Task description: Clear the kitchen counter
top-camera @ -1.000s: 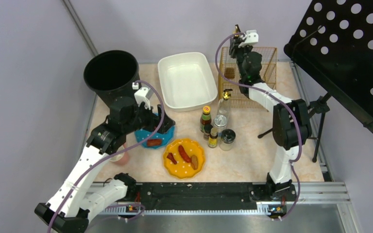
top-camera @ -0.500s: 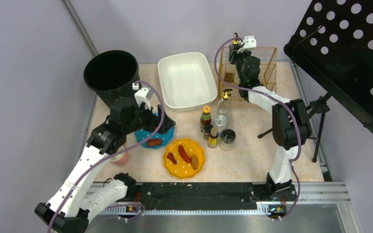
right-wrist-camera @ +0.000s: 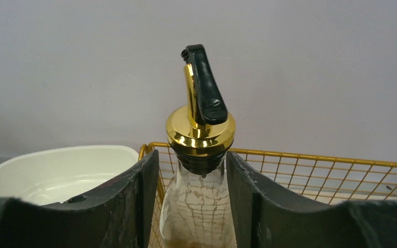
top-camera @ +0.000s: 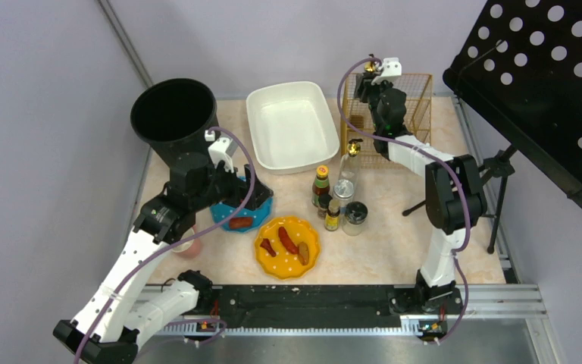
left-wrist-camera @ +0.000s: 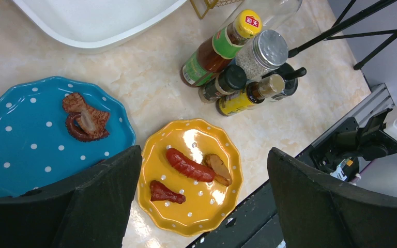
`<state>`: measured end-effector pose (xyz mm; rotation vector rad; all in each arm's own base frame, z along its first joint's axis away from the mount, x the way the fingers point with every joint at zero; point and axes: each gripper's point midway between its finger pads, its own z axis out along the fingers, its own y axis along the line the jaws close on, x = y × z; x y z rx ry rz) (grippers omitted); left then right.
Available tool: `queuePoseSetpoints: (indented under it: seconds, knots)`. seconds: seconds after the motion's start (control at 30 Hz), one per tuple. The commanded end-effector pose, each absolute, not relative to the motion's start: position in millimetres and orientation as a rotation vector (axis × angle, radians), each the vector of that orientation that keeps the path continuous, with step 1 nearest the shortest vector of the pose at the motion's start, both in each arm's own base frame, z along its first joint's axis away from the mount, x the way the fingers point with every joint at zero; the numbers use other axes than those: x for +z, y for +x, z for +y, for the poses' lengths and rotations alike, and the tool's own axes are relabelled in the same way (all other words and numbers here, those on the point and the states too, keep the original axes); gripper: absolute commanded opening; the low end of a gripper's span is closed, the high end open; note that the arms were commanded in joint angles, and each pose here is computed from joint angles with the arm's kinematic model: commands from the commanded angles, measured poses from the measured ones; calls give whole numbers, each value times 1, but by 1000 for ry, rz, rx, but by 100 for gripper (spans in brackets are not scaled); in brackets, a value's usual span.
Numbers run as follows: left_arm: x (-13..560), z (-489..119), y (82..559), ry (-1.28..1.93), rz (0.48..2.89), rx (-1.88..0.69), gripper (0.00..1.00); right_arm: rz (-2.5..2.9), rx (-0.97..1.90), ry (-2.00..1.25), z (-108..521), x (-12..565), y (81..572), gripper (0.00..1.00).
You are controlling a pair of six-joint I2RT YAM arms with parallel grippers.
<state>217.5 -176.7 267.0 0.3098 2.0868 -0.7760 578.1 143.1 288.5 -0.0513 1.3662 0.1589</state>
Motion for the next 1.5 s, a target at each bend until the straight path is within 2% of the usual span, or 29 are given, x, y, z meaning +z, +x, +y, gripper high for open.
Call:
queuePoseSetpoints:
  seconds: [0.0,0.2,0.37,0.57,0.97,1.27,1.47]
  knots:
    - [282,-182,220,325,2018,-813,95,1326,186,-29,138,321,565,54]
    - [285,-180,214,313,2016,-823,96,1378,204,-40,140,320,555,68]
    - [285,-177,210,308,2007,-822,96,1437,209,-22,138,315,542,73]
    - [275,-178,210,332,2011,-820,96,1514,234,9,130,305,511,75]
    - [266,-175,207,335,2003,-808,97,1566,294,17,113,329,412,75]
    - [265,-175,203,339,2000,-822,97,1699,324,-24,101,305,339,72]
    - [267,-176,201,344,1991,-829,97,1716,461,-100,115,301,294,71]
